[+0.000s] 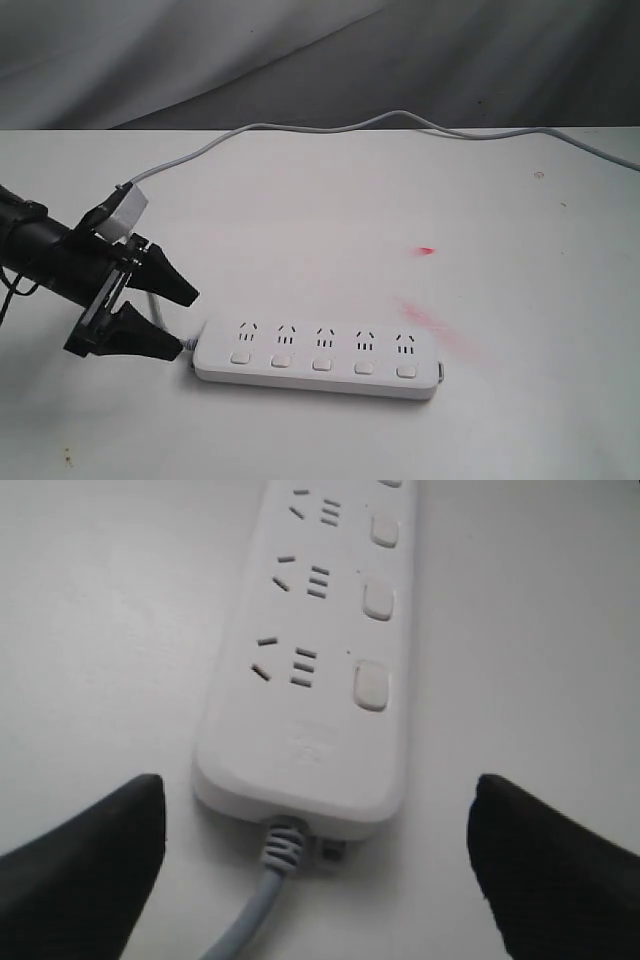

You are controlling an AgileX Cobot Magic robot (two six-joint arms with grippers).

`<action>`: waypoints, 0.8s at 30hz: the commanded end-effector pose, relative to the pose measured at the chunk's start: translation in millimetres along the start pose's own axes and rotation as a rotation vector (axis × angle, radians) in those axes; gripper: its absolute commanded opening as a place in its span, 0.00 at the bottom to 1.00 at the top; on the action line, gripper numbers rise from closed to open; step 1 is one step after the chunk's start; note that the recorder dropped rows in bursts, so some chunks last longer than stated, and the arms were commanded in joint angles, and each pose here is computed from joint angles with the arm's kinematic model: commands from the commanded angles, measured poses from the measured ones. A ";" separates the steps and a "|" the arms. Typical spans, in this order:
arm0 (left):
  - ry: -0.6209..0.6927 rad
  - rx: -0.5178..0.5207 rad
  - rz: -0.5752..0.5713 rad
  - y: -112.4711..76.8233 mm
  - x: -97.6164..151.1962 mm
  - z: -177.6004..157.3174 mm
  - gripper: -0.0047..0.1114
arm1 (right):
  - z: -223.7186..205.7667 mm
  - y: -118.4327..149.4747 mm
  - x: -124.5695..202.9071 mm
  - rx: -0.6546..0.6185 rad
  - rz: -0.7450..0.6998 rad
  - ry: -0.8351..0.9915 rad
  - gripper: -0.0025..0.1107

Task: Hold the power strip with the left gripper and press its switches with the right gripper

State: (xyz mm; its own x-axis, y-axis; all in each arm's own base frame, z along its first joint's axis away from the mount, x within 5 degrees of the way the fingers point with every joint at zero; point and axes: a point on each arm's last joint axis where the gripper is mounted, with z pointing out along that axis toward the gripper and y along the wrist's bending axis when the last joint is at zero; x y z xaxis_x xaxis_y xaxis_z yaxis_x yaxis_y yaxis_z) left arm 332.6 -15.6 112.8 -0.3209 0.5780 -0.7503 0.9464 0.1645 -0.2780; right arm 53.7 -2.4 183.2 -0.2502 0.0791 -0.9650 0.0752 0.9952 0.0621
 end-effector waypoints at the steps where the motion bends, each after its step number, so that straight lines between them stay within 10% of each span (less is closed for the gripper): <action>1: -0.059 -0.020 -0.013 12.2 -3.7 3.7 0.71 | 0.0 -0.4 0.8 0.004 -0.004 -0.004 0.02; 24: 0.033 0.073 0.005 11.9 8.2 30.2 0.83 | 0.0 -0.4 0.8 0.004 -0.004 -0.004 0.02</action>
State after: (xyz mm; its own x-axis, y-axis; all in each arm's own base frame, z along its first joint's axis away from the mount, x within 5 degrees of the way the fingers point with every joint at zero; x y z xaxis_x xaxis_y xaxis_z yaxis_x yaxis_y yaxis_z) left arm 342.9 -22.7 84.7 -0.3482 0.5881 -0.7300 0.9352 0.1643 -0.3137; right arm 53.7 -2.4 183.2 -0.2498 0.0845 -0.9646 0.0766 0.9948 0.0673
